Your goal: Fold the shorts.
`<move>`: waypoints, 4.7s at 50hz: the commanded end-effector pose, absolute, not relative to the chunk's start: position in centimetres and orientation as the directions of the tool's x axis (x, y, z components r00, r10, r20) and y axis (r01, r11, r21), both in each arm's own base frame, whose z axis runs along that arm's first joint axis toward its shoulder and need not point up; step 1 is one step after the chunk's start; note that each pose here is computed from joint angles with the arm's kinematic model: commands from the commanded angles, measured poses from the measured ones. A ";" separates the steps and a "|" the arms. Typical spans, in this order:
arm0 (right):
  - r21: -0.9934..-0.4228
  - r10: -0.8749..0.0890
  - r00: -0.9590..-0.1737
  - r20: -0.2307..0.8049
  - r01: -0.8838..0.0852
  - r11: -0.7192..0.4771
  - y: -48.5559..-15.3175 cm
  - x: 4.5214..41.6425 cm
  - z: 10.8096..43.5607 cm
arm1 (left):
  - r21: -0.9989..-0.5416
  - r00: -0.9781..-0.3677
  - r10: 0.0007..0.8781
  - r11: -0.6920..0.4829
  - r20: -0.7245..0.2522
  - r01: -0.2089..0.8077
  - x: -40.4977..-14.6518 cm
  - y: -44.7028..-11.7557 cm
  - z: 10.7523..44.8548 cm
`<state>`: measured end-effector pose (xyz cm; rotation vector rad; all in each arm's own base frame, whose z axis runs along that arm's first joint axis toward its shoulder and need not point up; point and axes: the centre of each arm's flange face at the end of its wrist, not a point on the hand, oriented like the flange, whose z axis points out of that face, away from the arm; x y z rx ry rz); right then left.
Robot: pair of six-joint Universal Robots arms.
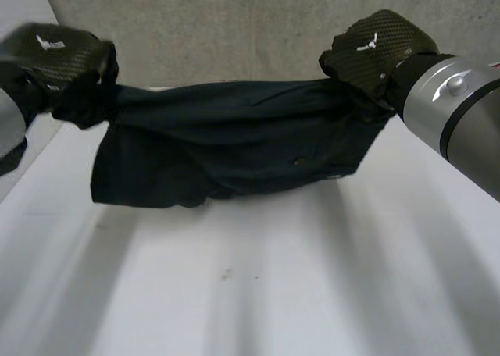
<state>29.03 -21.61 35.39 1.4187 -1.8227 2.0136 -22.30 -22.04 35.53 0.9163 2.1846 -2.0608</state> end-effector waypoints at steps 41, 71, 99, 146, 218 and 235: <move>-0.632 -0.099 -0.855 0.509 -0.293 -0.718 -32.3 35.1 36.5 | -0.792 -0.933 0.073 -0.554 -0.353 0.256 -29.1 -35.2 37.1; -0.831 -0.596 -0.663 0.453 -0.556 -0.013 -26.7 31.3 17.8 | -0.837 -0.767 0.445 0.067 -0.462 0.543 -26.3 -28.9 15.0; -0.896 -0.611 -0.769 0.191 -0.390 0.211 -26.4 27.6 17.2 | -0.902 -0.743 0.637 0.172 -0.205 0.396 -20.7 -25.8 14.4; -0.886 -0.628 -0.756 0.183 -0.403 0.228 -25.8 27.5 16.5 | -0.901 -0.702 0.674 0.127 -0.228 0.414 -23.8 -31.7 10.7; -0.874 -0.628 -0.742 0.235 -0.443 0.197 -25.3 27.4 18.1 | -0.818 -0.683 0.679 0.213 -0.270 0.535 -21.7 -27.4 12.3; -0.871 -0.636 -0.737 0.227 -0.447 0.206 -25.0 27.4 17.8 | -0.821 -0.684 0.672 0.198 -0.285 0.536 -21.6 -28.0 12.2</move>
